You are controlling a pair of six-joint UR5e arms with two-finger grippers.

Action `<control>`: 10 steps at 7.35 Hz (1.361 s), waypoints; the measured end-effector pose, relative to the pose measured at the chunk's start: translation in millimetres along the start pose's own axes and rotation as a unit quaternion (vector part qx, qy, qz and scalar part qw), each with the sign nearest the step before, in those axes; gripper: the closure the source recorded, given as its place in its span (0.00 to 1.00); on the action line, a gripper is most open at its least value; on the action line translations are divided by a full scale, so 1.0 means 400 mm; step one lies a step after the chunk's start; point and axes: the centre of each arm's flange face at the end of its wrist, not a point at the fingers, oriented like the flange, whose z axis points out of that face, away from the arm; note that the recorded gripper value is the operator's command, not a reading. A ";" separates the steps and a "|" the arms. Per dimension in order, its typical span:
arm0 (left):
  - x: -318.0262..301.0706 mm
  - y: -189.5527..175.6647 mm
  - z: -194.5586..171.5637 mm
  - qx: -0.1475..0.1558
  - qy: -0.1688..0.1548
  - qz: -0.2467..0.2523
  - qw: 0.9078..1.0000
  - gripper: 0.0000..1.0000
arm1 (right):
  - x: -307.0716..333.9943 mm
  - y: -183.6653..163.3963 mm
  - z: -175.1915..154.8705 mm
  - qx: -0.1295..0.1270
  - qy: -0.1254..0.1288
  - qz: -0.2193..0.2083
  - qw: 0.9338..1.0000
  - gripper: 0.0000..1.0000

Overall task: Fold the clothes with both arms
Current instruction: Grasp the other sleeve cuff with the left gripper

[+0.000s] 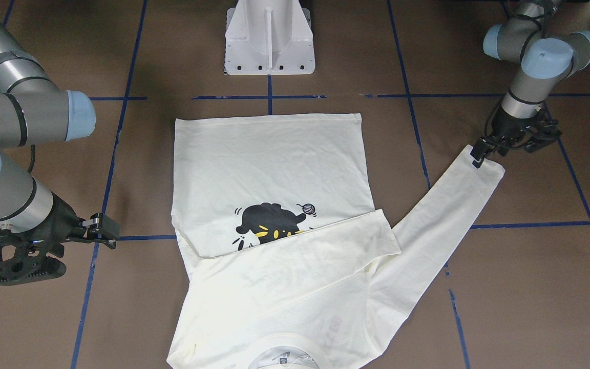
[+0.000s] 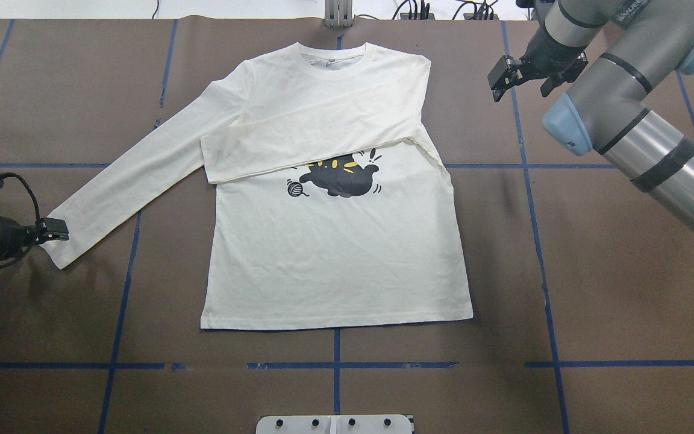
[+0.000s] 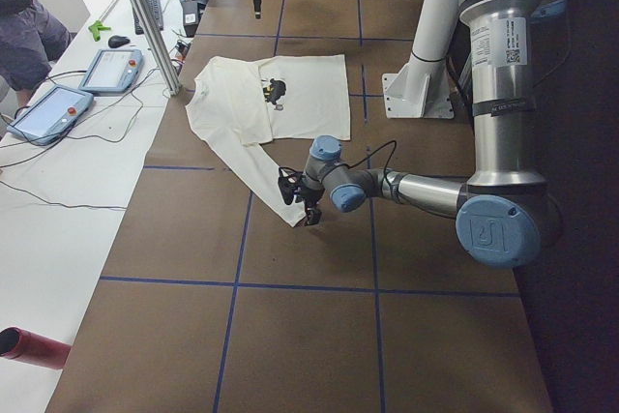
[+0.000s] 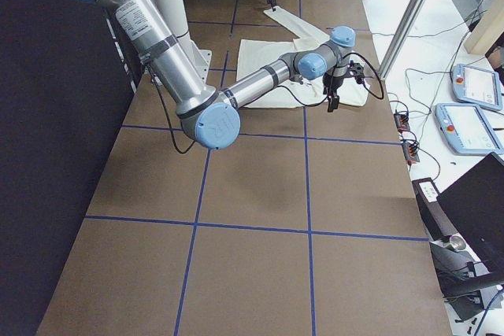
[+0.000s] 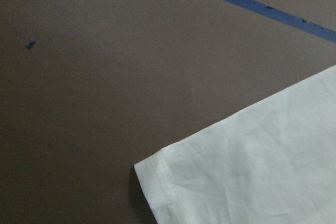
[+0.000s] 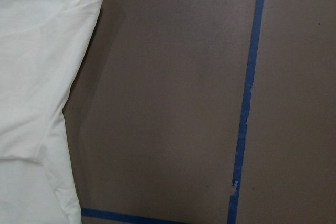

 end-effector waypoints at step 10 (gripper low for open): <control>0.176 -0.053 -0.107 -0.007 0.044 0.003 0.999 1.00 | 0.077 0.062 -0.008 0.000 0.003 0.008 1.000 0.00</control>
